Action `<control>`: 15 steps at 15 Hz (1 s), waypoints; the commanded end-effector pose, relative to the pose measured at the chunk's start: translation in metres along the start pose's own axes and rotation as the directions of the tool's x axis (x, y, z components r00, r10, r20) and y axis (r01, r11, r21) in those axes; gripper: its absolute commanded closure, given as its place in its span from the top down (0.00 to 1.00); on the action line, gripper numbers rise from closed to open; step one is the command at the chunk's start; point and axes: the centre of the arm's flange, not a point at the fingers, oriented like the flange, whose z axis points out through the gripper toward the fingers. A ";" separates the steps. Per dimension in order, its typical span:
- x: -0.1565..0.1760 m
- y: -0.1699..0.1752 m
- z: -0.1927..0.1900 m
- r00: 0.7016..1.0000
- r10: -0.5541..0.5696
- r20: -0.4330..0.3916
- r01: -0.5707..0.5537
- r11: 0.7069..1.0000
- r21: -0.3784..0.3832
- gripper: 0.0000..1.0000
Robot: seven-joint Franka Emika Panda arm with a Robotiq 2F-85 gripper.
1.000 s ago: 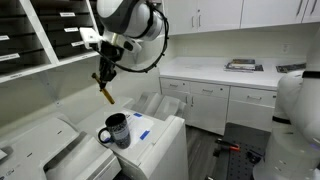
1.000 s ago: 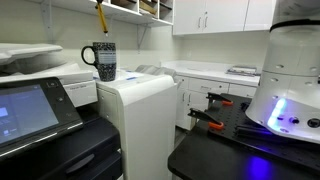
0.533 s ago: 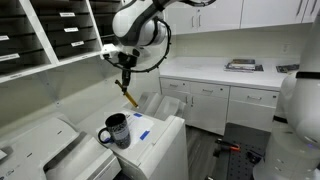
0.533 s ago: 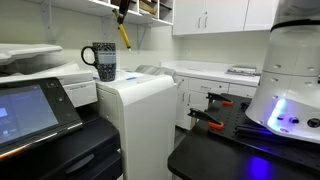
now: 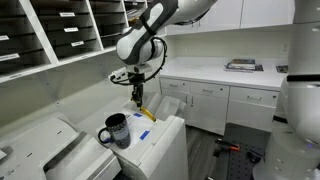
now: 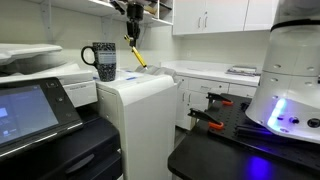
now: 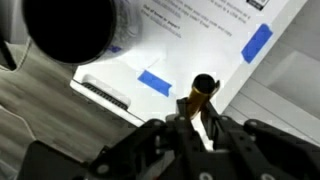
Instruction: Remove the yellow pen from the mug
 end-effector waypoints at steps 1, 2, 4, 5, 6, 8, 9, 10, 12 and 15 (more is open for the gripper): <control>-0.011 -0.012 0.017 0.981 0.139 -0.137 -0.146 0.989 -0.040 0.05; -0.010 -0.016 0.027 0.968 0.174 -0.179 -0.185 0.982 -0.049 0.05; -0.005 -0.031 0.040 0.948 0.204 -0.246 -0.224 0.973 -0.057 0.05; 0.003 -0.042 0.044 0.935 0.222 -0.275 -0.243 0.969 -0.041 0.05; 0.007 -0.057 0.052 0.926 0.237 -0.295 -0.255 0.967 -0.023 0.05; 0.004 -0.067 0.050 0.934 0.221 -0.281 -0.228 0.974 0.009 0.05; -0.007 -0.060 0.052 0.943 0.187 -0.274 -0.196 0.981 -0.005 0.05; -0.020 -0.045 0.051 0.949 0.155 -0.273 -0.158 0.987 0.012 0.05; -0.039 -0.026 0.050 0.952 0.129 -0.277 -0.132 0.991 0.007 0.05; -0.046 -0.020 0.049 0.949 0.128 -0.289 -0.132 0.991 0.004 0.05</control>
